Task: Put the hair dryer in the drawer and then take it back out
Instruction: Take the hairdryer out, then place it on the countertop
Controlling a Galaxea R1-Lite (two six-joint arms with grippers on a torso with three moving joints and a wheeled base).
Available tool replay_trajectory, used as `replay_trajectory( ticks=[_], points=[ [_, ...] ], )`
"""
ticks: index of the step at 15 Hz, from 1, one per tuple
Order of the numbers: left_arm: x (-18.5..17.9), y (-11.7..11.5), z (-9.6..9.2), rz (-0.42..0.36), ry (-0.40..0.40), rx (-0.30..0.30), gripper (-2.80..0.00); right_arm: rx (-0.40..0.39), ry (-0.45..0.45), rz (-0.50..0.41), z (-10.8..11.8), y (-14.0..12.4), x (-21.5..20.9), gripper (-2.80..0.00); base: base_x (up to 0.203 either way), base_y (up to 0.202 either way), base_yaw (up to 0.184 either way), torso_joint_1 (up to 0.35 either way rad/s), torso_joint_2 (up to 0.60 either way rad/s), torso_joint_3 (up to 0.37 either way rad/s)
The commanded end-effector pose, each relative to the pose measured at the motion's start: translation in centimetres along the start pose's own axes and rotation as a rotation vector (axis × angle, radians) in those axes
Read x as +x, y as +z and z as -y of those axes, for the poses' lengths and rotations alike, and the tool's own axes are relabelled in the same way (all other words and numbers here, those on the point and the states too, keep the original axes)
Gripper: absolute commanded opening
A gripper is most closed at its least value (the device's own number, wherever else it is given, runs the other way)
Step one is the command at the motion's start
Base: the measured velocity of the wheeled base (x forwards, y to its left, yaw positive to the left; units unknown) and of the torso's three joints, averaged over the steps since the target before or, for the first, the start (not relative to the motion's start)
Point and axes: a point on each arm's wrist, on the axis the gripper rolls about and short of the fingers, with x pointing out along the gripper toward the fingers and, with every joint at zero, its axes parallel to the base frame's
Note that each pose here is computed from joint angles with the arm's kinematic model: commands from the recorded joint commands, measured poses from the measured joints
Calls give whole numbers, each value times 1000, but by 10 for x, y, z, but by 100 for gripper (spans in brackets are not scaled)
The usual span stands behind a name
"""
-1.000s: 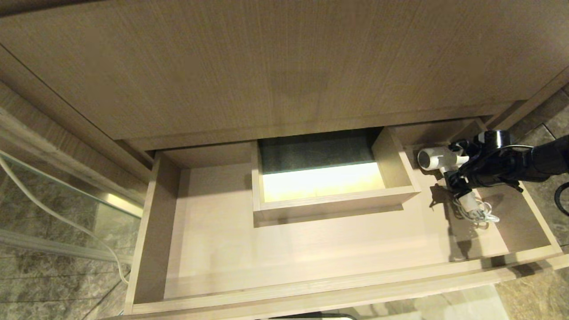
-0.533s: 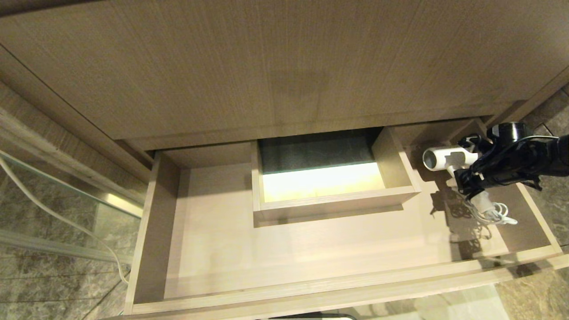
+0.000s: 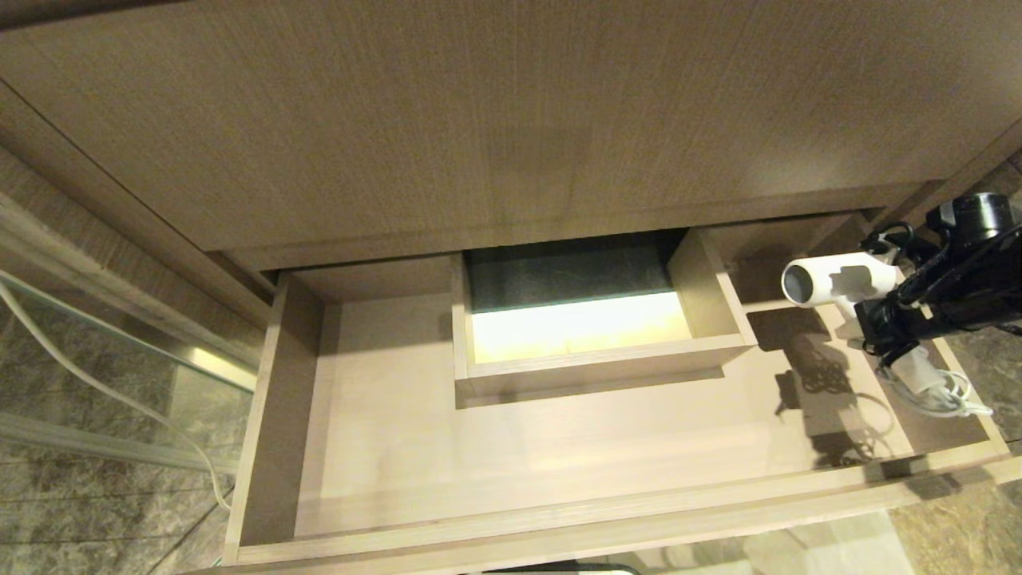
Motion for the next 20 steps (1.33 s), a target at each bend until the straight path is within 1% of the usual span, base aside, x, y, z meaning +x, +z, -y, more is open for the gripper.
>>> replay_trajectory(
  ticks=[1,2,6,8,15,17,20],
  points=[
    [0,0,0,0,0,0,-280,-22,-15,53,-5,-2,-41,-280,0,0,0,0,0,0],
    [0,0,0,0,1,0,-280,-37,-19,60,-8,-6,-53,-280,0,0,0,0,0,0],
    [0,0,0,0,1,0,-280,-102,-50,139,-18,-20,-107,-280,0,0,0,0,0,0],
    [0,0,0,-1,0,0,-280,-112,-60,168,-23,-30,-127,-280,0,0,0,0,0,0],
    [0,0,0,0,1,0,-280,-127,-90,253,-37,-59,-176,-280,0,0,0,0,0,0],
    [0,0,0,0,1,0,-280,-154,-112,292,-39,-64,-192,-280,0,0,0,0,0,0],
    [0,0,0,0,0,0,-280,-165,-131,345,-42,-65,-213,-280,0,0,0,0,0,0]
  ],
)
